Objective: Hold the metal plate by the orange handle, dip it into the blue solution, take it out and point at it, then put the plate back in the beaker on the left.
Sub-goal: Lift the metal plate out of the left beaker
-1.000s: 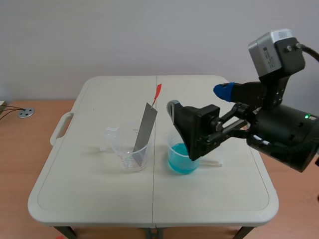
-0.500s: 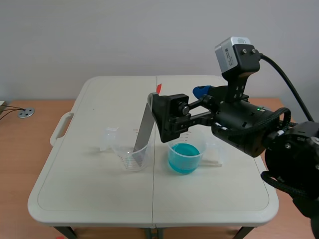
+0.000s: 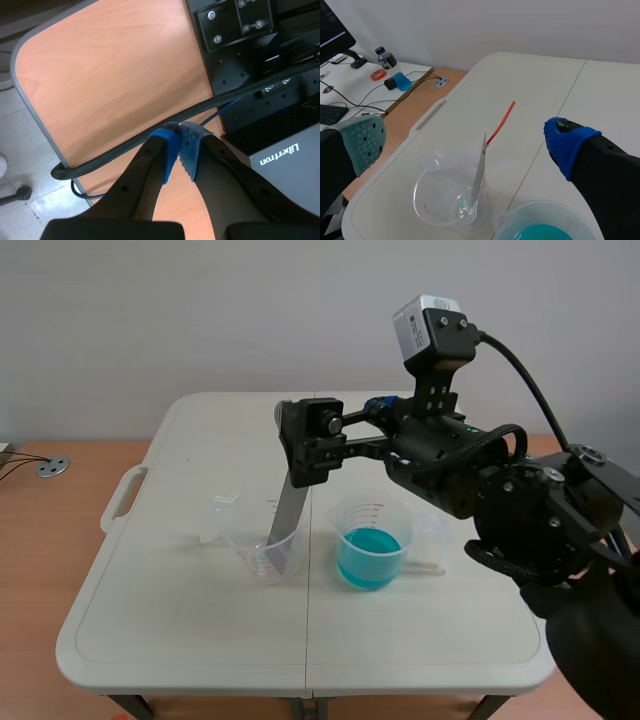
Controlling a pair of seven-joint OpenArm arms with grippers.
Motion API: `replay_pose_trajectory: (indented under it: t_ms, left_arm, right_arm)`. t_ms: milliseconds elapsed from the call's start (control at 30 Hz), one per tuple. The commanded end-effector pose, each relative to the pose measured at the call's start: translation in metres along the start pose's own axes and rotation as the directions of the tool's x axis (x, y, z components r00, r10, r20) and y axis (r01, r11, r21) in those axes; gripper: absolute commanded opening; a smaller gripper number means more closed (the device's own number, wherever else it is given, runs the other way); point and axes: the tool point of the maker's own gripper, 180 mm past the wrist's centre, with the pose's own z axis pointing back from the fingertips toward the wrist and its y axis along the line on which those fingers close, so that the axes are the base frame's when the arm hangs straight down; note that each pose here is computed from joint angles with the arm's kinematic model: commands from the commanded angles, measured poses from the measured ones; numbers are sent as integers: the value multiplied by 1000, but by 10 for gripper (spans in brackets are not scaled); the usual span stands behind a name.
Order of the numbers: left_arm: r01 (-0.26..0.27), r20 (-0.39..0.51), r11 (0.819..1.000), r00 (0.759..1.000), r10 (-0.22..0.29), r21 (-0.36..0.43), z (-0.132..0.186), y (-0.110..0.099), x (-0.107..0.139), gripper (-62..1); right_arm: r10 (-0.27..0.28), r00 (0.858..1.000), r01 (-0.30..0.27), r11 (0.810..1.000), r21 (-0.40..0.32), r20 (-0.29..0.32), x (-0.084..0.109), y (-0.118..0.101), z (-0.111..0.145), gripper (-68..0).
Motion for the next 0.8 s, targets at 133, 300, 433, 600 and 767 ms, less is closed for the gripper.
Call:
replay_pose_trajectory:
  t_ms: [133,300,433,600,767]
  left_arm:
    - [-6,8,1000,1000,6,-9,4,-4,-1,-583]
    - [-15,57,1000,998,15,-15,9,-9,1,-582]
    - [-27,98,999,995,29,-22,18,-15,-2,-582]
    - [-31,117,999,993,34,-25,21,-17,0,-582]
    - [-28,121,999,992,31,-23,19,-16,2,-582]
  right_arm:
    - [-8,1000,8,1000,19,18,6,6,-16,-12]
    - [-22,1000,22,1000,12,9,2,5,-29,-12]
    - [-40,999,40,999,3,-6,-4,0,-38,-12]
    - [-61,998,60,998,-7,-26,-11,-4,-48,-12]
    - [-75,997,75,997,-9,-28,-12,-5,-58,-12]
